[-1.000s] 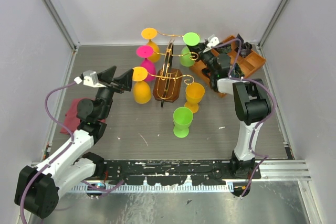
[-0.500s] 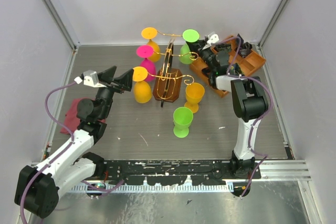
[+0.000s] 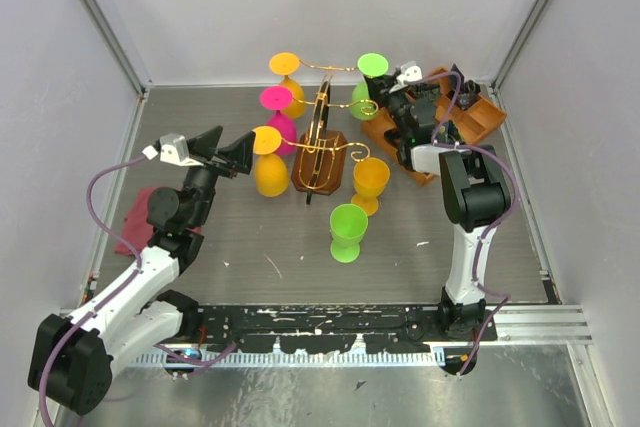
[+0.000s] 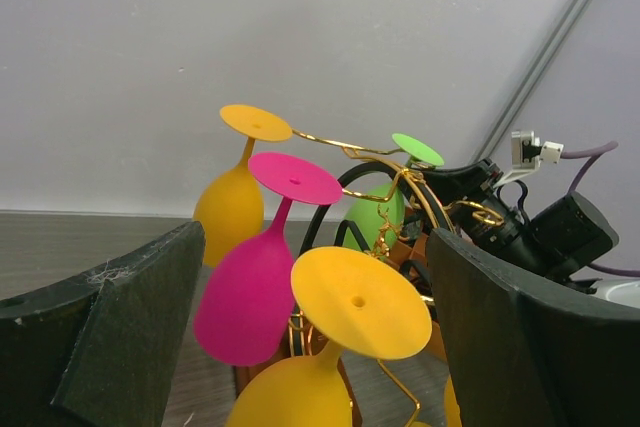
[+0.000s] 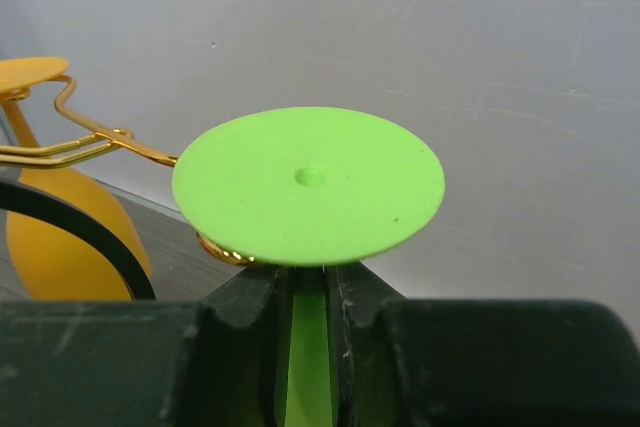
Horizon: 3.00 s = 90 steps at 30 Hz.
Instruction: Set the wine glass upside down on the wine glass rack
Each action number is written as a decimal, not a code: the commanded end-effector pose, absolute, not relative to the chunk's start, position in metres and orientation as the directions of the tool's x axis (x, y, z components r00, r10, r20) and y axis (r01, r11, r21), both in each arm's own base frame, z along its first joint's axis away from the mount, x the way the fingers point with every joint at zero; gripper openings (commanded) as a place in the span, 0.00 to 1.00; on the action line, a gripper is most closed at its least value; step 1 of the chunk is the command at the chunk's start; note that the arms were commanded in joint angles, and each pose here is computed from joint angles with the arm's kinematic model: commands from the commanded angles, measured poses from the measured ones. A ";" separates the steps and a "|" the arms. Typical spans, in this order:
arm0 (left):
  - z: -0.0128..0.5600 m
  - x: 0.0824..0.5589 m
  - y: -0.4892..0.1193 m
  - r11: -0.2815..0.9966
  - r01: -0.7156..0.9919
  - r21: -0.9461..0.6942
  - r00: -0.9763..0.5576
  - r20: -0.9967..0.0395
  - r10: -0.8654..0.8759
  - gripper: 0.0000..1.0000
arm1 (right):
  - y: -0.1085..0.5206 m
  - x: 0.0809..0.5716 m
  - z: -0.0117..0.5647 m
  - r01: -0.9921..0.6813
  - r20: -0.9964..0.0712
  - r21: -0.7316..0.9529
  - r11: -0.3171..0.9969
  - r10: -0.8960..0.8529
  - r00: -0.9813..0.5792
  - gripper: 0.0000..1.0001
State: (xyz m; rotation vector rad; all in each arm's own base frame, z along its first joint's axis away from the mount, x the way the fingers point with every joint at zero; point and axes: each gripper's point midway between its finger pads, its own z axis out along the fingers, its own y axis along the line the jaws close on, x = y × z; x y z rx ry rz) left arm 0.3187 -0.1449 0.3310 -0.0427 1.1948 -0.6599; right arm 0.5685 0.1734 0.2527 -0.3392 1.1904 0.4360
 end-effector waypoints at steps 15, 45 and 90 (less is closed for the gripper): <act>0.344 0.318 -0.144 0.806 0.462 -0.370 0.229 -0.828 -0.511 0.98 | 0.179 0.525 0.291 -0.517 -0.899 -0.105 0.850 0.141 0.414 0.04; 0.363 0.311 -0.139 0.806 0.456 -0.377 0.232 -0.824 -0.517 0.98 | 0.152 0.487 0.278 -0.376 -0.950 -0.152 0.914 -0.030 0.310 0.67; 0.291 0.272 -0.445 0.412 0.877 0.248 -0.033 -0.824 0.566 0.99 | -0.047 0.252 0.310 0.444 -0.962 0.113 0.889 0.210 -0.177 1.00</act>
